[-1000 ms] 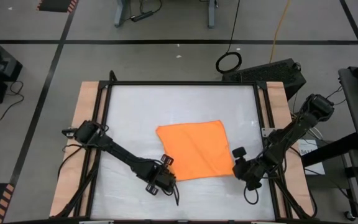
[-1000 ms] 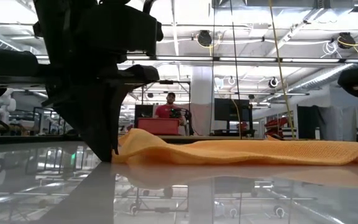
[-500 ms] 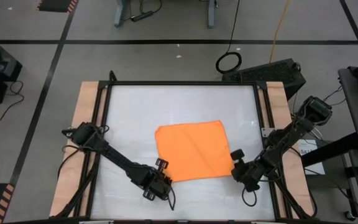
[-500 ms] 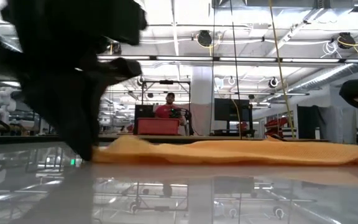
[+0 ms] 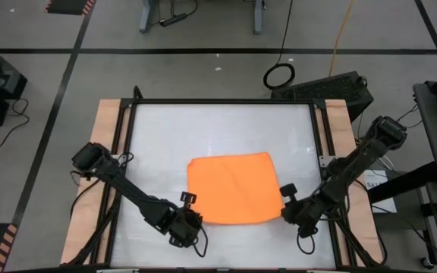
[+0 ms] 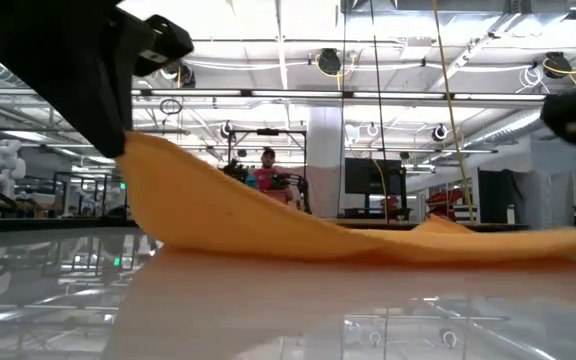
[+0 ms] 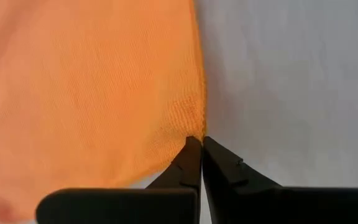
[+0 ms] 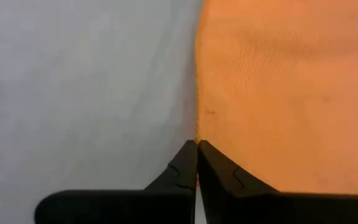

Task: Roll towel
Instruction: Fold the orange microfiber cloth

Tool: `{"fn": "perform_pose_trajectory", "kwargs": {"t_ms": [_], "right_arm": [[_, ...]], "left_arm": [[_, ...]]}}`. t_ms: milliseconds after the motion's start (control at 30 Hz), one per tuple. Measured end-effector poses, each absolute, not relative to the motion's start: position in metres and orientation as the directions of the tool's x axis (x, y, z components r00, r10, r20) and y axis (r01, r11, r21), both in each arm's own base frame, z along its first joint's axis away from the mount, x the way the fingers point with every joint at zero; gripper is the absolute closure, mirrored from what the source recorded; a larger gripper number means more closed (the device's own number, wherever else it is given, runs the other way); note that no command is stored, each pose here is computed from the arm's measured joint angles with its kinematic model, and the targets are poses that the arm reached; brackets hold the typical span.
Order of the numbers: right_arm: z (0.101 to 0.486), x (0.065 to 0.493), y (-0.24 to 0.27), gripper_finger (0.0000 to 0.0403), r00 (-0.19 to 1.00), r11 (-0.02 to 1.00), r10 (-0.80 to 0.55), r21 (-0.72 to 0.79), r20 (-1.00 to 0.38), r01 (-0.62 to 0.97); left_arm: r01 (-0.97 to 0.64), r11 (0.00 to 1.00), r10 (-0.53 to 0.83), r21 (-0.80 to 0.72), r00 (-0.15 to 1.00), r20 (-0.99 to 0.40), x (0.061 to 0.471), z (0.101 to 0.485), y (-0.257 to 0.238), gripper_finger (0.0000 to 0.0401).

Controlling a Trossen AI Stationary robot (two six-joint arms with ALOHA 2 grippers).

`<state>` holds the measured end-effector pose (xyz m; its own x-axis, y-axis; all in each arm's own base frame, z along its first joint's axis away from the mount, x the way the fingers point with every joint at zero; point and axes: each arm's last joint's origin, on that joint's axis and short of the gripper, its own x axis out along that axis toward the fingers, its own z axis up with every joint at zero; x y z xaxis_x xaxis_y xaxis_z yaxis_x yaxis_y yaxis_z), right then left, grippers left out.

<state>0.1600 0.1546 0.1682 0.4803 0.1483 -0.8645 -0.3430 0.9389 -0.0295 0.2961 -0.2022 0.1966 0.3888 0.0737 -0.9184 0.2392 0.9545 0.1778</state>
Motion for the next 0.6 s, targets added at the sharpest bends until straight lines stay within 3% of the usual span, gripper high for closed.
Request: {"fn": "perform_pose_trajectory", "kwargs": {"t_ms": [133,333,600], "right_arm": [[0.198,0.167,0.163,0.0402,0.498,0.924,0.185,-0.022,-0.847,-0.382],[0.228,0.171,0.171,0.0403,0.431,0.884,0.299,0.077,-0.852,-0.460],[0.227,0.171,0.163,0.0403,0.398,0.914,0.242,0.070,-0.885,-0.401]], "left_arm": [[0.217,0.961,0.082,0.171,0.365,-0.928,0.289,0.195,-0.208,0.0391],[0.188,0.961,0.122,0.204,0.377,-0.918,0.281,0.205,-0.219,0.0391],[0.146,0.940,0.221,0.309,0.432,-0.875,0.280,0.224,-0.221,0.0391]]}}
